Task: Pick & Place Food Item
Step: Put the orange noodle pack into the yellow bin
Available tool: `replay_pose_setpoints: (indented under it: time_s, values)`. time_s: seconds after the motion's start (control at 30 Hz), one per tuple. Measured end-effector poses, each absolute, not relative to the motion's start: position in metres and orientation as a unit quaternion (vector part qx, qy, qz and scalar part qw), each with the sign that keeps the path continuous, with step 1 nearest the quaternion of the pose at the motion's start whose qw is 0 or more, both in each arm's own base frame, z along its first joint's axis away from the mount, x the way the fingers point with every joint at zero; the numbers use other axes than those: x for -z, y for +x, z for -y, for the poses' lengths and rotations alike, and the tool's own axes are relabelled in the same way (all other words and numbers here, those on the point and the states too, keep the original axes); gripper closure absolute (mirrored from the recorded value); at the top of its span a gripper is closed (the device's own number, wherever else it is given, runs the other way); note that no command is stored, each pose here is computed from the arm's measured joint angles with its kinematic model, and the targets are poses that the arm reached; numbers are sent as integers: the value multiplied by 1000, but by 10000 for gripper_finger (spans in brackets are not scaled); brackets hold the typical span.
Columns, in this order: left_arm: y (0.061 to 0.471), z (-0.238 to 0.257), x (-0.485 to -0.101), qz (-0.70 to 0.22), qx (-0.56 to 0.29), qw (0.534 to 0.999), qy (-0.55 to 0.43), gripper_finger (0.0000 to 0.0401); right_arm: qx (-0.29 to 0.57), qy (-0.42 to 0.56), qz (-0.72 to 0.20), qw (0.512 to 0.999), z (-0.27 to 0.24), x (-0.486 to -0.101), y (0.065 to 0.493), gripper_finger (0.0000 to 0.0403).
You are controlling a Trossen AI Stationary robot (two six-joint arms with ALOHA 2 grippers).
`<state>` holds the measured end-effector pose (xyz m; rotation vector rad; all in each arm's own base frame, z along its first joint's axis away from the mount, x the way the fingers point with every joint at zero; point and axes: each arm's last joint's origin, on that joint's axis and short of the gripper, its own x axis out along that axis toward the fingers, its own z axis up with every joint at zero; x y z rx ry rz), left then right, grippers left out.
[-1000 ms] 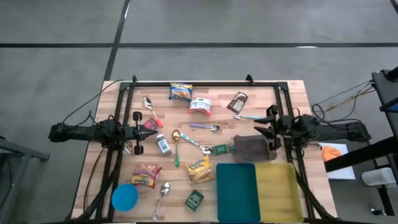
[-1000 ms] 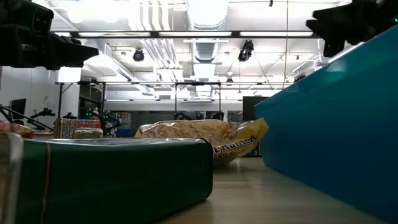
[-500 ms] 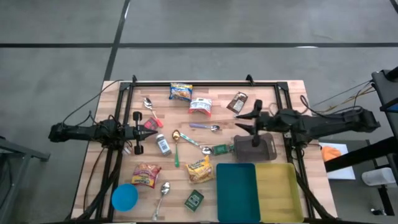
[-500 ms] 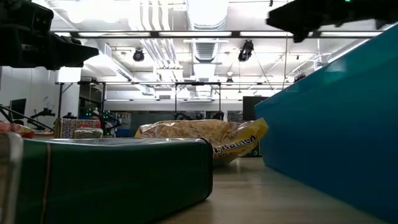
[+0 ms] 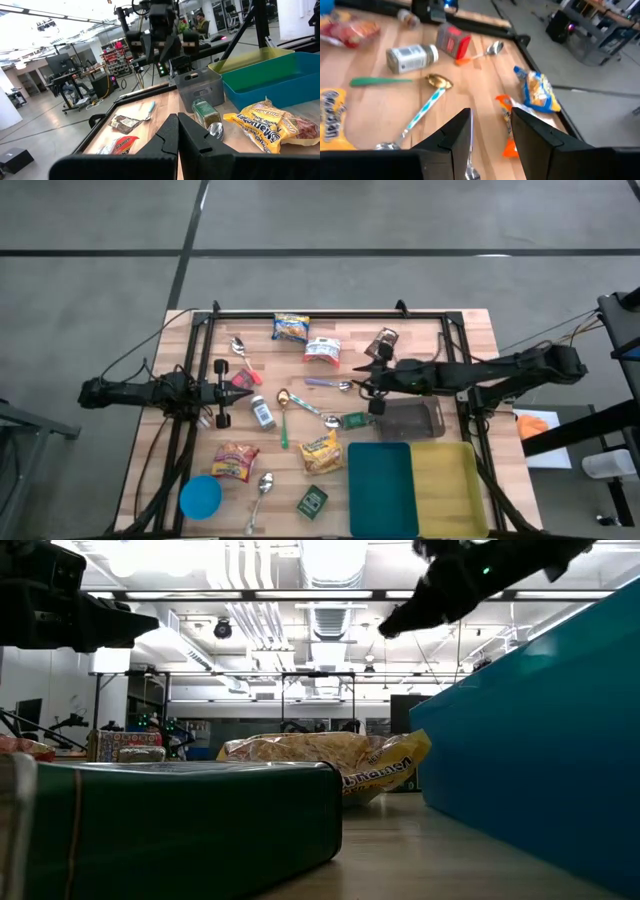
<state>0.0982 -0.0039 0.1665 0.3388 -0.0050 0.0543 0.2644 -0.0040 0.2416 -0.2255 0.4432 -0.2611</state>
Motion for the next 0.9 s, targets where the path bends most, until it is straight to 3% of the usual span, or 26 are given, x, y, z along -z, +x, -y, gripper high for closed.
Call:
replay_pose_setpoints:
  time_s: [0.17,0.53,0.9]
  values:
    - [98,4,-166,2,-27,985,168,401,188,-135,-255,939,7,-227,282,266]
    - [98,4,-166,2,-27,985,168,401,207,-104,-307,923,41,-200,319,261]
    - [98,4,-166,2,-27,986,167,401,205,-61,-379,900,68,-191,339,138]
